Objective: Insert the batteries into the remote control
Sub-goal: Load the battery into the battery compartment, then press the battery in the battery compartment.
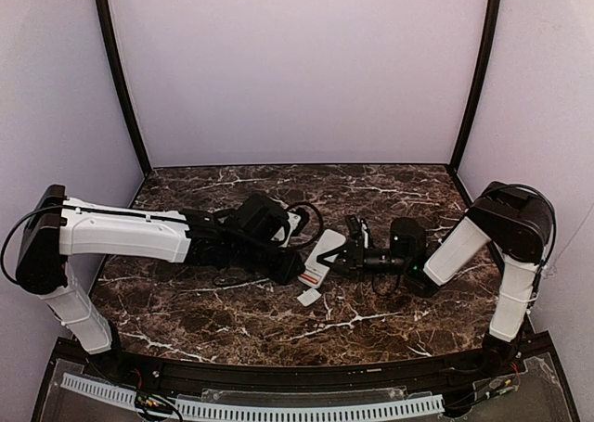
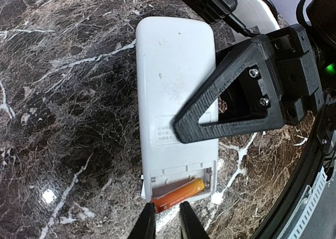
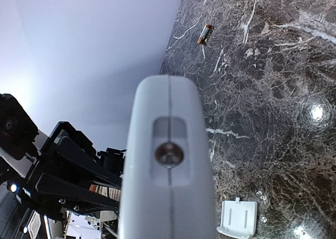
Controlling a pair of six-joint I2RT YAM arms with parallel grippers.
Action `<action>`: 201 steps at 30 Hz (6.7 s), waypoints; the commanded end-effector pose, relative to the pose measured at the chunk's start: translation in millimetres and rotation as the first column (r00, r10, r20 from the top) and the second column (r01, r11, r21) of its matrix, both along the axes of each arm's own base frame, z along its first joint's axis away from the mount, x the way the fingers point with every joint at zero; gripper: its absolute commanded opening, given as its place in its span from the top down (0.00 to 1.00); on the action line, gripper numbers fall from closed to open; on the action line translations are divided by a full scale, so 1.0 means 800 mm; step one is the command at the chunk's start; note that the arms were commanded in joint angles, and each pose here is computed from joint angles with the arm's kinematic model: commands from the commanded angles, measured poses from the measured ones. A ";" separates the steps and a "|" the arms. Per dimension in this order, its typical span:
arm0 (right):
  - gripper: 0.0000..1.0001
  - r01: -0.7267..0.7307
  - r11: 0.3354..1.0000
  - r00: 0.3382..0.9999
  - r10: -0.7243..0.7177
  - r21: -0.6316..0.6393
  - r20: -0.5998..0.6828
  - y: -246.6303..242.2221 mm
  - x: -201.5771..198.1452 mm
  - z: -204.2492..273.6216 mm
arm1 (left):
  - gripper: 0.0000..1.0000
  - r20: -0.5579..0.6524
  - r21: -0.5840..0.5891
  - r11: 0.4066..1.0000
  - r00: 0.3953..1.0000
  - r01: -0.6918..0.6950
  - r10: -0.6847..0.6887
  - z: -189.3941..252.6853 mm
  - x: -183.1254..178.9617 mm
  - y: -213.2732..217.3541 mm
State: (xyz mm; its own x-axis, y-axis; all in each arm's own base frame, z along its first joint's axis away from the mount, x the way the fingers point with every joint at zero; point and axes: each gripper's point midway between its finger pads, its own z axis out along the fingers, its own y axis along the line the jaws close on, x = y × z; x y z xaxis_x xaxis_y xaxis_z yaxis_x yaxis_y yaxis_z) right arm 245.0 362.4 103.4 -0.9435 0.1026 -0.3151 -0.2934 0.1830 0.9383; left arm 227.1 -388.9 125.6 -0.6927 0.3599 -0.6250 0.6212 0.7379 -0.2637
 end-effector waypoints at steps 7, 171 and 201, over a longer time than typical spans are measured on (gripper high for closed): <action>1.00 -0.025 0.998 0.997 0.021 0.051 0.070 0.009 -0.004 0.027 | 0.86 -0.012 0.035 0.999 1.000 0.002 -0.001 -0.003 -0.002 0.002; 1.00 -0.114 0.992 0.934 0.087 0.058 0.347 0.001 -0.010 0.095 | 0.29 -0.047 -0.221 0.948 0.968 0.230 -0.246 0.041 -0.016 -0.012; 1.00 -0.132 0.988 0.928 0.098 0.074 0.359 0.012 -0.018 0.103 | 0.59 -0.126 -0.209 0.964 0.974 0.161 -0.190 0.012 -0.006 -0.024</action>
